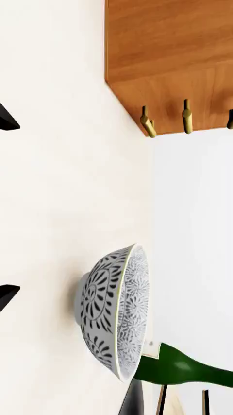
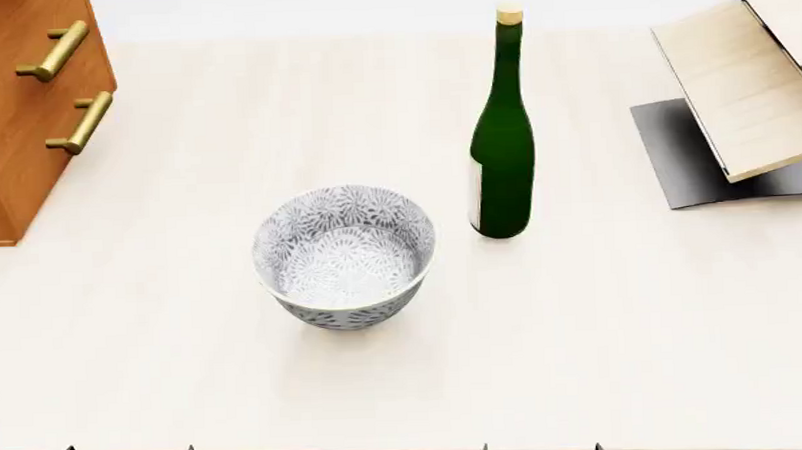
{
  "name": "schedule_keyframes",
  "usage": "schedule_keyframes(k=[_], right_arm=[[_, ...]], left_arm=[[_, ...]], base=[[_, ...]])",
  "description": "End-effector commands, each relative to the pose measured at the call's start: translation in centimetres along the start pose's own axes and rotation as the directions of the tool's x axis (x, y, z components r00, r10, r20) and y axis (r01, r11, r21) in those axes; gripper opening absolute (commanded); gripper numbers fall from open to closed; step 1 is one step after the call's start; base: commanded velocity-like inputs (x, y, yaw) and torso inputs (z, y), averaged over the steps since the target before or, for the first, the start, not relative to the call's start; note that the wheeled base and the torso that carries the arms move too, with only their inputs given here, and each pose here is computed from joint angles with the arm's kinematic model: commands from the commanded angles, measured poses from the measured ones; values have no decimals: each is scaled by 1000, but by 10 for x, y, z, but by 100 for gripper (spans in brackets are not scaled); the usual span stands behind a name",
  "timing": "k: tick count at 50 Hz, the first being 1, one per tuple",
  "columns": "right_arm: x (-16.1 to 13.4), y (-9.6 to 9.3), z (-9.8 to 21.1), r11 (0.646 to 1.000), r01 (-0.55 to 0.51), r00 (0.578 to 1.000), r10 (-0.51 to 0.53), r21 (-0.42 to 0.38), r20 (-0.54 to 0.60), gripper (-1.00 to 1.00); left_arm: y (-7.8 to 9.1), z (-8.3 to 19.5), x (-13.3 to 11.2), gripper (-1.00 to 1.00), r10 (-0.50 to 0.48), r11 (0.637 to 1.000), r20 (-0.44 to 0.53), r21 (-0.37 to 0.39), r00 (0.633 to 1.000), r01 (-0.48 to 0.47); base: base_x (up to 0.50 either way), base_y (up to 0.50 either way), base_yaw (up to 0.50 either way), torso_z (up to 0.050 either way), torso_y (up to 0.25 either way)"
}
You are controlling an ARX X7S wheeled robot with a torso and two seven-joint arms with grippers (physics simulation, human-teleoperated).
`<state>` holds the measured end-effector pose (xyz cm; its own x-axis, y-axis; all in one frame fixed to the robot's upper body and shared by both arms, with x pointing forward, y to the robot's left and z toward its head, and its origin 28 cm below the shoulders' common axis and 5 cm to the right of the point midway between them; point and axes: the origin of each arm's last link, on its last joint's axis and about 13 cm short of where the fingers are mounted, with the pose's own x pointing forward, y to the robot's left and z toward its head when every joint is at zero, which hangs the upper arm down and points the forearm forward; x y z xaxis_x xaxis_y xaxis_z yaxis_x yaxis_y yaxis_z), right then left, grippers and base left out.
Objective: Put the wine bottle on the wine rack.
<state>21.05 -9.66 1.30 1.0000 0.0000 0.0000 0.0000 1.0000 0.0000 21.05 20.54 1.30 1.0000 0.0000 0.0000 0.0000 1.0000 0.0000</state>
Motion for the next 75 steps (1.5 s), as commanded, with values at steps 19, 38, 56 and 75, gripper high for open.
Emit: schedule_keyframes(k=[19,38,56,75], right_arm=[[-2,0,5,1000,6,1000,-6,-5,16,100],[-30,3,54,999,-34,980,32,9,195,100],[-61,3,95,999,-50,918,40,15,394,100],[-85,4,115,997,-77,809,51,19,585,100]], left_arm=[[0,3,-2,100,-2,1000,13,-3,1000,2],[0,52,-28,100,-21,1000,192,-10,981,23],[1,94,-59,100,-17,1000,419,14,908,12],[-2,111,-80,100,-14,999,572,41,820,-12]], base=[[0,0,0,0,0],[0,0,0,0,0],[0,0,0,0,0],[0,0,0,0,0]])
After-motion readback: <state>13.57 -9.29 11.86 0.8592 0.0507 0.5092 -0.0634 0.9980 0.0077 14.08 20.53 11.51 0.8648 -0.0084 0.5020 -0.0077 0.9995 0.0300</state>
